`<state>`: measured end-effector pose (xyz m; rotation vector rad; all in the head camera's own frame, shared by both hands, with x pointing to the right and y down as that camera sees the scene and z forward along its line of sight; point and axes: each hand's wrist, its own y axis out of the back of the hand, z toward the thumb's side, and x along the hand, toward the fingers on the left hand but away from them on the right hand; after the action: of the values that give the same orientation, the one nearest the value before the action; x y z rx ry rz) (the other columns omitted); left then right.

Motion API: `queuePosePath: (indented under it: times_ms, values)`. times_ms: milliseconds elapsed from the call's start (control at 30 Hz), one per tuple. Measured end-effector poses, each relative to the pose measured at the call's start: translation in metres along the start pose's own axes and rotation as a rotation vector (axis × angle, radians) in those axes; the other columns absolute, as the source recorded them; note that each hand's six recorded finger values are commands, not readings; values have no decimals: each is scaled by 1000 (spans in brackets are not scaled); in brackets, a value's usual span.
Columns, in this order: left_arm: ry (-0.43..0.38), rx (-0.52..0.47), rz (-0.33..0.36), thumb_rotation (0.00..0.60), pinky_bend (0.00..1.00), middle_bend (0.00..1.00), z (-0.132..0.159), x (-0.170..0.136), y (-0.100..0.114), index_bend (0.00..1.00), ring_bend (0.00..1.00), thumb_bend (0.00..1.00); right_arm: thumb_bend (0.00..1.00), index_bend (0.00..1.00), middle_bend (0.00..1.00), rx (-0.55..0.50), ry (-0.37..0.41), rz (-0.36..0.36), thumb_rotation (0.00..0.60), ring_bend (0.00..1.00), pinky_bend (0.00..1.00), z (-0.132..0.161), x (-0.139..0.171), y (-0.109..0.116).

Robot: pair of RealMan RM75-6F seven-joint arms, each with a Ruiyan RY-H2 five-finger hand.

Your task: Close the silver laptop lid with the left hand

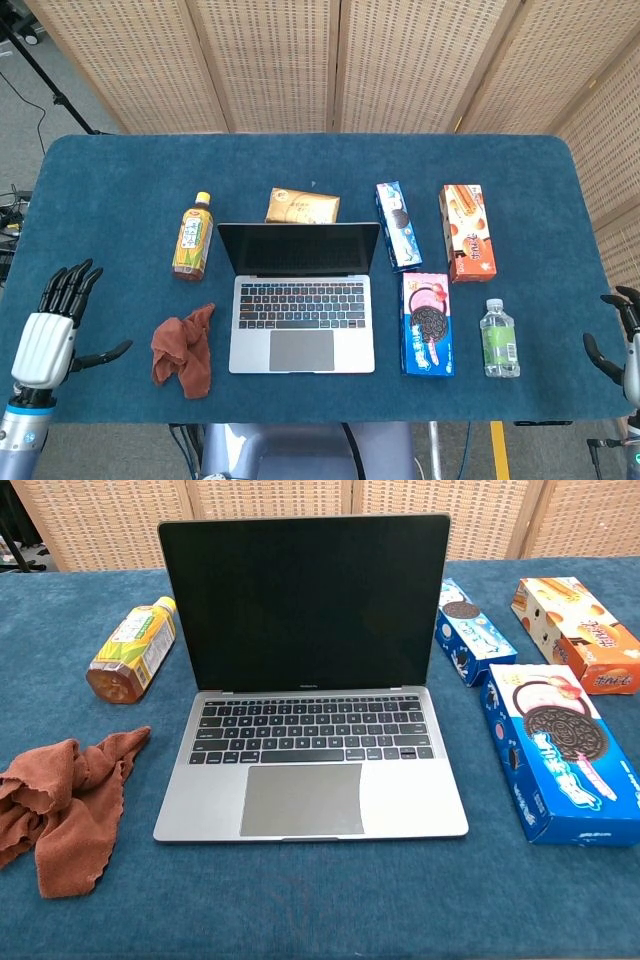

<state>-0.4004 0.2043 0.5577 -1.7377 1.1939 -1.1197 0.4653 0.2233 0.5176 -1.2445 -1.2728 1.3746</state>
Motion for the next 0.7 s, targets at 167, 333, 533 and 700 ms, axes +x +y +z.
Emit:
queuePosePath:
  times_ms: [167,333,533,700]
  values:
    - [-44,-37,-16,455,0,0,12,25,4,85,0,34,288,297,244,0,3,2,600,367,249,1,0,-1]
    - [-93,-34,-33,443,0,0,25,51,6,85,0,22,288,297,244,-1,2,1,600,367,249,0,-1,0]
    - [-127,-37,-69,418,0,0,37,82,5,85,0,11,289,297,244,3,1,2,600,367,249,0,0,-1]
    - [-160,-54,-113,418,0,0,45,108,1,85,0,11,288,296,244,5,-1,4,600,367,249,0,-1,-1]
